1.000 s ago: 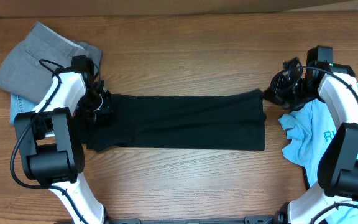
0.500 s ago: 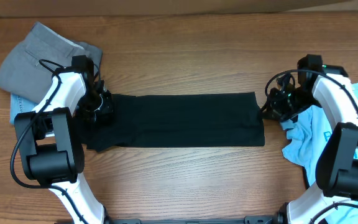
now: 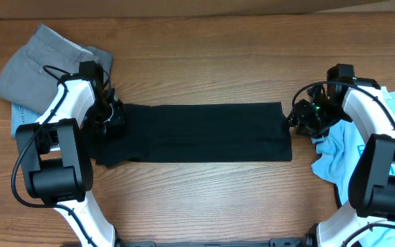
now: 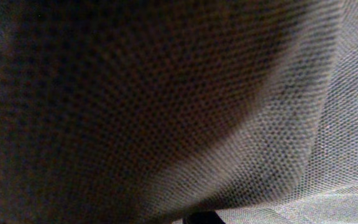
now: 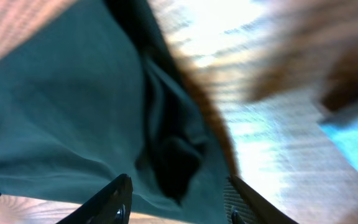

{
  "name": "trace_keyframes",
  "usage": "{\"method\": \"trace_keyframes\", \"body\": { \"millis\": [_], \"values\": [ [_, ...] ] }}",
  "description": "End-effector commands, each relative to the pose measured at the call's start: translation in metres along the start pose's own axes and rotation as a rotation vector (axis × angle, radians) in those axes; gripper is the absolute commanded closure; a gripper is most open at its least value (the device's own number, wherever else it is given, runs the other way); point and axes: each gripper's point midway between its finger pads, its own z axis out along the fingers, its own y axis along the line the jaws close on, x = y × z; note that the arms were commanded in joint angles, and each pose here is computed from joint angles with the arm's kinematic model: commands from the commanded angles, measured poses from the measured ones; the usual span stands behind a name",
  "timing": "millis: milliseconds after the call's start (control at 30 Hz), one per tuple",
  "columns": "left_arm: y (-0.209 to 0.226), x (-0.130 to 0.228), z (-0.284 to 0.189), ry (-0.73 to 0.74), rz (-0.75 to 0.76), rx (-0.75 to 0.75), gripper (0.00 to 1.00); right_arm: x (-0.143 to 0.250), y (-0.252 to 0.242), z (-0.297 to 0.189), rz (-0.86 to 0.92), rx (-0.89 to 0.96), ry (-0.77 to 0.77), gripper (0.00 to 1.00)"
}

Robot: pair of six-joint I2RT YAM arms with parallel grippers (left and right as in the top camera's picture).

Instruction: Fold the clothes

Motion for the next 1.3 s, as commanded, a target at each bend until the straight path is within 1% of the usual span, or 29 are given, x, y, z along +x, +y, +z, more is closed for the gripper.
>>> {"method": "trace_keyframes", "body": {
  "millis": [0, 33, 67, 133, 200, 233, 433, 567, 600, 667, 700, 733, 767, 800, 833, 967, 1033, 1067, 1100, 1167, 1267],
  "values": [
    [-0.001, 0.004, 0.015, 0.033, 0.01, -0.003, 0.91, 0.008, 0.014, 0.007, -0.044, -0.034, 0.007, 0.49],
    [-0.001, 0.004, 0.015, 0.033, 0.01, -0.003, 0.91, 0.01, 0.015, 0.011, -0.047, -0.033, 0.011, 0.49],
    [-0.001, 0.004, 0.015, 0.033, 0.01, -0.003, 0.91, 0.013, 0.014, 0.015, -0.049, -0.032, 0.016, 0.53],
    [-0.001, 0.004, 0.015, 0.033, 0.01, -0.003, 0.9, 0.017, 0.011, 0.019, -0.033, -0.029, 0.025, 0.84],
    [-0.001, 0.004, 0.015, 0.034, 0.01, -0.003, 0.9, 0.016, 0.011, 0.018, -0.029, -0.029, 0.022, 0.96],
    [-0.001, 0.004, 0.015, 0.034, 0.01, -0.003, 0.9, 0.015, 0.009, 0.015, -0.019, -0.022, 0.017, 0.96],
    [-0.001, 0.004, 0.015, 0.033, 0.01, -0.003, 0.89, 0.01, 0.0, -0.011, 0.034, 0.014, 0.007, 0.96],
    [-0.001, 0.004, 0.015, 0.033, 0.01, -0.003, 0.89, 0.013, -0.012, -0.014, 0.052, 0.063, 0.017, 0.96],
    [-0.001, 0.003, 0.016, 0.033, 0.01, -0.003, 0.89, 0.013, -0.015, -0.015, 0.052, 0.077, 0.014, 0.95],
    [-0.001, 0.003, 0.016, 0.032, 0.01, -0.003, 0.88, 0.012, -0.017, -0.015, 0.051, 0.094, 0.01, 0.88],
    [-0.001, 0.003, 0.016, 0.032, 0.01, -0.003, 0.88, 0.012, -0.018, -0.015, 0.052, 0.098, 0.009, 0.82],
    [-0.001, 0.003, 0.016, 0.032, 0.01, -0.003, 0.88, 0.012, -0.019, -0.014, 0.051, 0.102, 0.009, 0.73],
    [-0.001, 0.003, 0.016, 0.032, 0.01, -0.003, 0.88, 0.012, -0.02, -0.015, 0.051, 0.106, 0.009, 0.54],
    [-0.001, 0.003, 0.016, 0.032, 0.01, -0.003, 0.88, 0.012, -0.02, -0.015, 0.051, 0.109, 0.008, 0.44],
    [-0.001, 0.003, 0.016, 0.032, 0.01, -0.003, 0.88, 0.011, -0.021, -0.015, 0.051, 0.112, 0.005, 0.41],
    [-0.001, 0.003, 0.016, 0.032, 0.01, -0.003, 0.88, -0.002, -0.014, -0.015, 0.038, 0.061, -0.042, 0.41],
    [-0.001, 0.003, 0.016, 0.032, 0.01, -0.003, 0.88, -0.015, -0.003, -0.016, 0.011, 0.003, -0.09, 0.46],
    [-0.001, 0.003, 0.016, 0.03, 0.01, -0.003, 0.88, -0.022, 0.003, -0.016, -0.005, -0.022, -0.118, 0.51],
    [-0.001, 0.003, 0.016, 0.029, 0.01, -0.003, 0.88, -0.029, 0.008, -0.017, -0.024, -0.038, -0.147, 0.54],
    [-0.001, 0.002, 0.016, 0.029, 0.01, -0.002, 0.87, -0.042, 0.017, -0.017, -0.063, -0.053, -0.2, 0.55],
    [-0.001, 0.003, 0.016, 0.03, 0.01, -0.002, 0.87, -0.052, 0.027, -0.009, -0.108, -0.06, -0.232, 0.55]
  ]
}}
